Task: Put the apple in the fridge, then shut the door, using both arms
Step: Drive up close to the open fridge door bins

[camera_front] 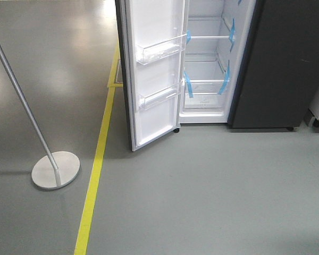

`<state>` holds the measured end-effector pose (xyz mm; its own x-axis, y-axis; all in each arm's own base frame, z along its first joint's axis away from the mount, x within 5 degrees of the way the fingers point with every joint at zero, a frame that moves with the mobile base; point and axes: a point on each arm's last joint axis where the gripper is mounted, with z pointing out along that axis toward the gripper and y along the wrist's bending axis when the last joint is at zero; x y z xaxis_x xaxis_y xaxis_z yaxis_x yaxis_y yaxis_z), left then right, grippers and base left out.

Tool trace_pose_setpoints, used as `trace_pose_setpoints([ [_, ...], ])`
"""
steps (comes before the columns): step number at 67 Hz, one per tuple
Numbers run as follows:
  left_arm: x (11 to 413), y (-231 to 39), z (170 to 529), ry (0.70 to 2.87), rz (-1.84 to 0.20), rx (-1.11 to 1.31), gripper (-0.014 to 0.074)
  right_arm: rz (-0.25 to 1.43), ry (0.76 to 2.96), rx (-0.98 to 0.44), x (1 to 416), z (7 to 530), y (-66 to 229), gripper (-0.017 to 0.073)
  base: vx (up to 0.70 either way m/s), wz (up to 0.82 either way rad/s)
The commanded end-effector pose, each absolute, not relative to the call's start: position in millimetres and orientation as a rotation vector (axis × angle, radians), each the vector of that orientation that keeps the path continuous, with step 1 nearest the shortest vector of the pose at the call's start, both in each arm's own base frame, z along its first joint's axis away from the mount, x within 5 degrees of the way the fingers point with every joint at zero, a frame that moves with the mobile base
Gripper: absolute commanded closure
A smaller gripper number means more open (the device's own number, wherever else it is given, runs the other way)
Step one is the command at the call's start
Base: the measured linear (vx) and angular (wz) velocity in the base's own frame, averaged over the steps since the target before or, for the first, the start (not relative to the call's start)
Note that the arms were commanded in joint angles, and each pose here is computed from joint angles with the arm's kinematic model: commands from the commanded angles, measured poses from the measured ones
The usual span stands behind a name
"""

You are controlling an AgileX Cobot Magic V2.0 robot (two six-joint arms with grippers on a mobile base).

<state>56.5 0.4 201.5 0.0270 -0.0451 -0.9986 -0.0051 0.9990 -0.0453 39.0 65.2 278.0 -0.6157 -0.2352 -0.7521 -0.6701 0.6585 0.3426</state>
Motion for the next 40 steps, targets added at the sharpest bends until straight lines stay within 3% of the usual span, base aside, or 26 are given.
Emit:
trace_pose_setpoints([
  [1, 53.9, 0.0, 214.6, 1.439, -0.045, -0.039, 0.0600, 0.850, 2.122, -0.657, 42.4, 289.2, 67.6, 0.0447, 0.19, 0.01],
  [40, 53.9, 0.0, 214.6, 1.439, -0.045, -0.039, 0.0600, 0.850, 2.122, -0.658, 42.4, 289.2, 67.6, 0.0447, 0.16, 0.01],
])
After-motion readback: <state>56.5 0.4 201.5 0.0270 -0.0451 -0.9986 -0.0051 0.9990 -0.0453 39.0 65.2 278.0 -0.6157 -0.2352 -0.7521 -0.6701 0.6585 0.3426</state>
